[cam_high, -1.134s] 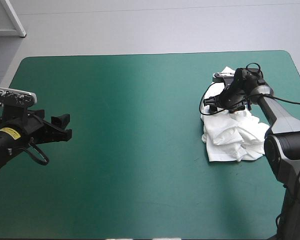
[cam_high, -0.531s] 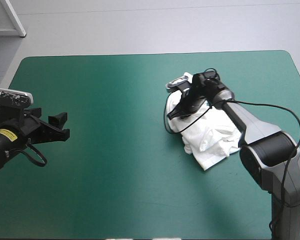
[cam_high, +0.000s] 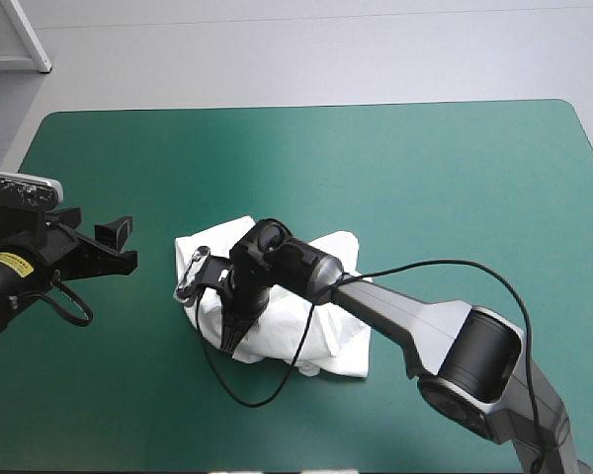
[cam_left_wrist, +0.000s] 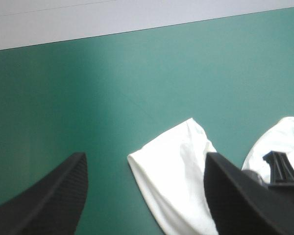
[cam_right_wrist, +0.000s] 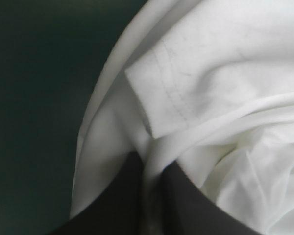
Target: Fold the cloth
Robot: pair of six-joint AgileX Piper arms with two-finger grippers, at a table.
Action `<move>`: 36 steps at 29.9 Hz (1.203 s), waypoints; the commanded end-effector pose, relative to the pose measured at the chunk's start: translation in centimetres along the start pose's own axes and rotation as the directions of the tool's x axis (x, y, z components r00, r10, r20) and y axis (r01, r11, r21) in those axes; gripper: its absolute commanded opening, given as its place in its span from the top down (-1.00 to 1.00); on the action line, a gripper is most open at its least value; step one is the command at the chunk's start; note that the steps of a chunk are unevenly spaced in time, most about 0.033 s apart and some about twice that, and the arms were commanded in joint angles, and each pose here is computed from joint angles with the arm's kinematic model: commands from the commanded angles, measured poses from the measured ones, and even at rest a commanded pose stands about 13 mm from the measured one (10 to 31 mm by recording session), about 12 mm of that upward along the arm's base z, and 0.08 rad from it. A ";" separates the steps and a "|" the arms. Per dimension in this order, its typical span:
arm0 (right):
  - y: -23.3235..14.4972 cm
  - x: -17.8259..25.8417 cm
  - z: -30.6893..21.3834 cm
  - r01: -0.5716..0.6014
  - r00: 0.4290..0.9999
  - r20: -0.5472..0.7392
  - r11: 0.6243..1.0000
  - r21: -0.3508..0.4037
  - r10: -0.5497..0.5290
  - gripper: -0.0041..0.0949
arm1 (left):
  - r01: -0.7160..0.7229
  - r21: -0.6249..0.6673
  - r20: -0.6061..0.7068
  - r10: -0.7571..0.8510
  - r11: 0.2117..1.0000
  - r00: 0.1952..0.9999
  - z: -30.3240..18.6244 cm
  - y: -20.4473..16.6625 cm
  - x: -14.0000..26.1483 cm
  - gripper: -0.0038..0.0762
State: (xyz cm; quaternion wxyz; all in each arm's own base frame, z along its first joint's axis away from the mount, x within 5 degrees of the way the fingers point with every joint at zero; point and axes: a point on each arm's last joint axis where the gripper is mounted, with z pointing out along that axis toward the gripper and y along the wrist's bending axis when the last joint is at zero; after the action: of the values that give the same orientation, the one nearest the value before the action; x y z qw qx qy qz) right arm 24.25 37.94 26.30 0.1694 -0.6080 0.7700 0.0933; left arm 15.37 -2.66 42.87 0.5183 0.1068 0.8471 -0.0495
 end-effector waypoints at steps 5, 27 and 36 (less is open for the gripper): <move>0.6 -1.7 -3.5 -0.080 0.986 0.150 0.995 0.062 0.070 -0.45 | 0.008 -0.003 0.116 -0.008 1.000 0.993 -1.1 0.0 -1.5 -0.33; -2.1 7.2 -23.7 -0.525 0.829 0.360 0.818 0.236 0.429 -0.42 | -0.021 -0.010 -0.037 0.020 1.000 0.999 -1.4 0.0 -0.3 -0.33; 4.3 16.7 -22.5 -0.663 0.741 0.257 0.737 0.131 0.621 -0.35 | -0.012 0.008 -0.157 0.014 1.000 0.987 -0.7 -0.1 0.7 -0.33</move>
State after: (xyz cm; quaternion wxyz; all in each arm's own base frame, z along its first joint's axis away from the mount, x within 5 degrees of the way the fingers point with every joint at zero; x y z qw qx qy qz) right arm 15.51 17.77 40.89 0.2640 -0.2949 0.9124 0.1047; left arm 14.17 -2.39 41.63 0.4225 0.1229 0.8973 -0.0351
